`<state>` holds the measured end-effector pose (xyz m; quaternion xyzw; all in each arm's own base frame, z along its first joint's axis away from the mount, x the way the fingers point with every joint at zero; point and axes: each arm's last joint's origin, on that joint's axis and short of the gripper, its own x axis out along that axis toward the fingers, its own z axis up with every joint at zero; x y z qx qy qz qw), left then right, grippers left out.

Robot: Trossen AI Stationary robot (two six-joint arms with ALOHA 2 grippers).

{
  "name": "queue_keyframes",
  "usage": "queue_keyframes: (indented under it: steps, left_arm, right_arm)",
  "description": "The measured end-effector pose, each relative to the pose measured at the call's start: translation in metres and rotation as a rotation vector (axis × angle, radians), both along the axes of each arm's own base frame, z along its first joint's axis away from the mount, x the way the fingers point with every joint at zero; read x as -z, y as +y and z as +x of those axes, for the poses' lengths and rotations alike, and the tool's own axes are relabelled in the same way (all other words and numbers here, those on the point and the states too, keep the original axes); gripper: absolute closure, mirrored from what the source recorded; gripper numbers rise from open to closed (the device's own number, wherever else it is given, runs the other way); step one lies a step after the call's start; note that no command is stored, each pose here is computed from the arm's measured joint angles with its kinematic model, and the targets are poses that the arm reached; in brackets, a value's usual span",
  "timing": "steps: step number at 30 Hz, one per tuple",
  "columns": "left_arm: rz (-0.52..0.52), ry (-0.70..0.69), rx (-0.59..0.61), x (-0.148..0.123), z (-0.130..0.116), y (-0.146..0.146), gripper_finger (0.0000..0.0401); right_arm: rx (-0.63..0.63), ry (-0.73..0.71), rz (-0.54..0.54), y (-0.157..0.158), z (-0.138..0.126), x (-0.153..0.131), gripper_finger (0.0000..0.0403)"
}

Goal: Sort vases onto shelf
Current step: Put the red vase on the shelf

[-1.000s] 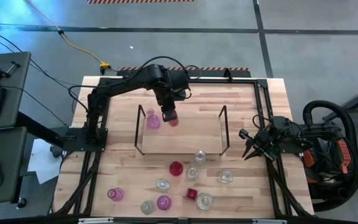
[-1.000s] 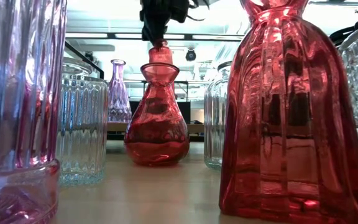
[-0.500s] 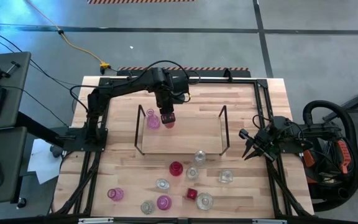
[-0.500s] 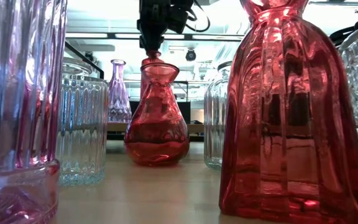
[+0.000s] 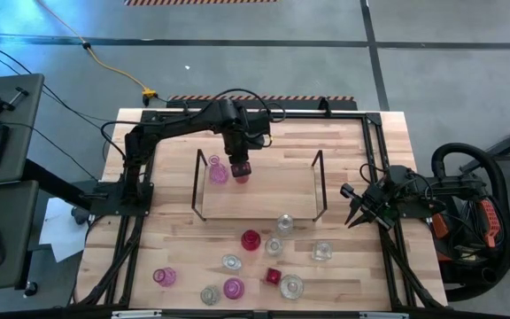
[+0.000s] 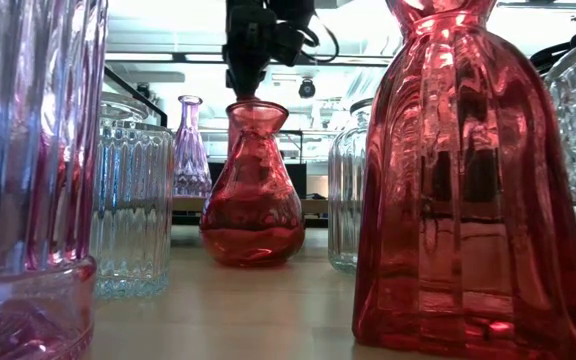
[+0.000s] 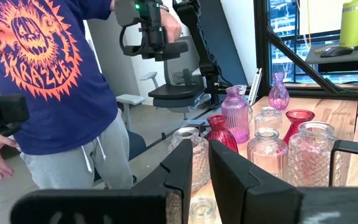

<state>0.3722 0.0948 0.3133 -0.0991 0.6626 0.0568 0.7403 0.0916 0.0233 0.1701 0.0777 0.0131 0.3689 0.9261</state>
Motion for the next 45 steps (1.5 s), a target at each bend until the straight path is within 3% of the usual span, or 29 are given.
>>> queue_keyframes:
  steps: [39,45]
  left_arm:
    - [-0.028,0.000,-0.050,0.0000,-0.0017,0.0050,0.0364]
    - [-0.031,0.006,-0.058,0.0014,-0.0019,0.0049,0.0344]
  right_arm:
    - [0.000,0.000,0.000,0.0000,0.0000,0.0001,0.0355]
    - [0.000,0.000,0.000,0.0000,0.0000,0.0000,0.0355]
